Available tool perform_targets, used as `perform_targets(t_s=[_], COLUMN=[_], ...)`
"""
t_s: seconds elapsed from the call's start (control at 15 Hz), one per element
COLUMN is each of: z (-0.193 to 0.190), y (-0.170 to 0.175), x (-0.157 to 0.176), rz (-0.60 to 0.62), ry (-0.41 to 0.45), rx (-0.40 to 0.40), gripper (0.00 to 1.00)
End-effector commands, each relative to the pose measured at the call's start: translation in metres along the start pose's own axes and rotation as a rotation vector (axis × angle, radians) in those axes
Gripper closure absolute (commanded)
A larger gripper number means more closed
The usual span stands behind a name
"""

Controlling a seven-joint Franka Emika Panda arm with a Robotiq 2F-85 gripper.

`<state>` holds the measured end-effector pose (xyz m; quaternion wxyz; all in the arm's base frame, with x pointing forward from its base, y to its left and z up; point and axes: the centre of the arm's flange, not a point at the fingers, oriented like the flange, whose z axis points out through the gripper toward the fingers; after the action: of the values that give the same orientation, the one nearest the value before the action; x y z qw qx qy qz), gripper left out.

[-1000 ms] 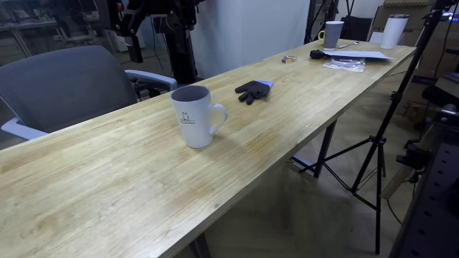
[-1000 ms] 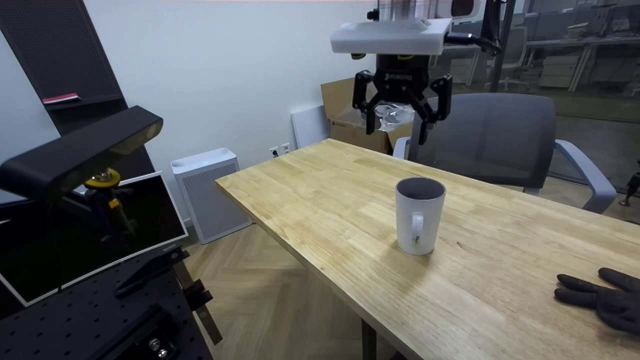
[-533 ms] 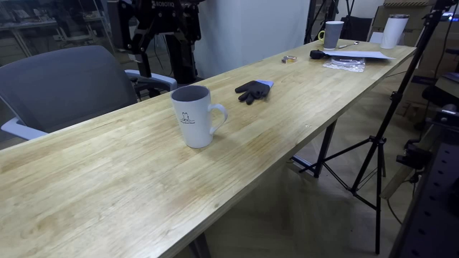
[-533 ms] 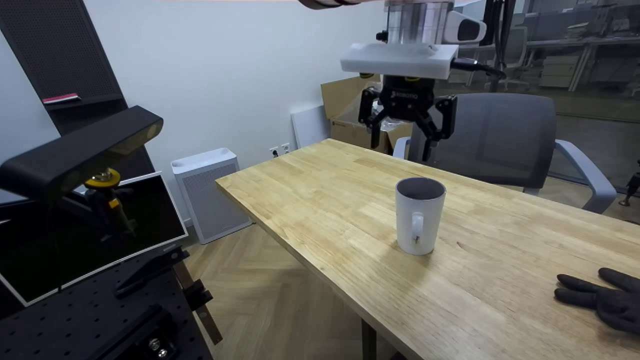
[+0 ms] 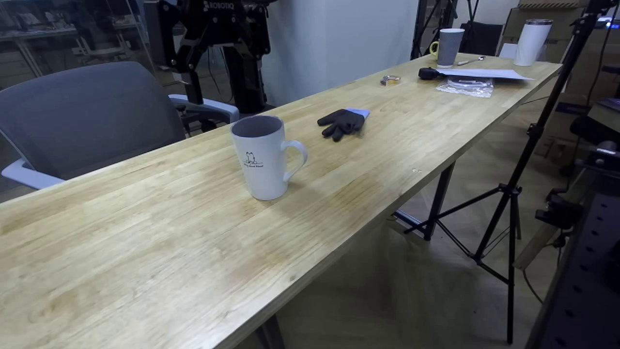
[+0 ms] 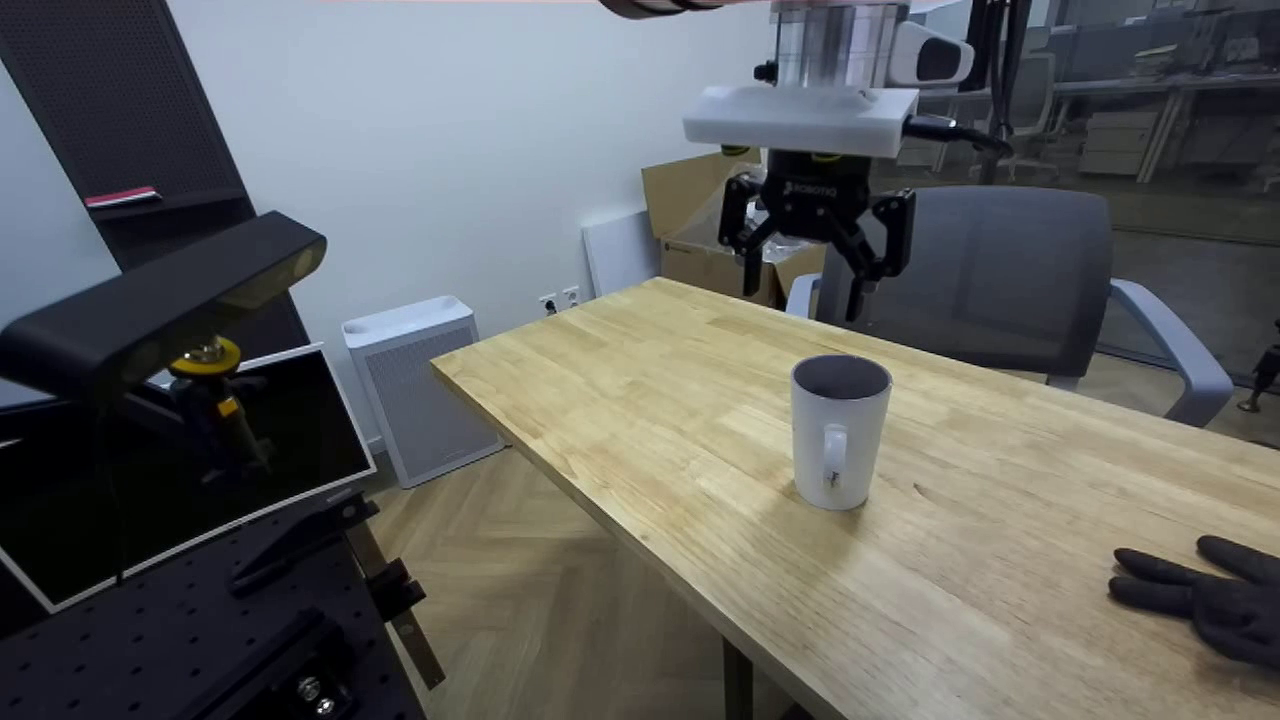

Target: Move the white mug to the left

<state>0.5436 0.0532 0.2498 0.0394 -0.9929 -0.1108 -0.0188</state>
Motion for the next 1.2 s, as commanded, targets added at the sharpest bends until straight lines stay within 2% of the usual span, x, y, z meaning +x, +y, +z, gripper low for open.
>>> perform_targets(t_s=[0.0, 0.47, 1.13], z=[0.004, 0.036, 0.064], y=[-0.001, -0.012, -0.032], x=[0.002, 0.001, -0.002], rz=[0.008, -0.018, -0.138], ry=[-0.013, -0.051, -0.035], rx=[-0.005, -0.038, -0.056], gripper=[0.00, 0.00, 0.00])
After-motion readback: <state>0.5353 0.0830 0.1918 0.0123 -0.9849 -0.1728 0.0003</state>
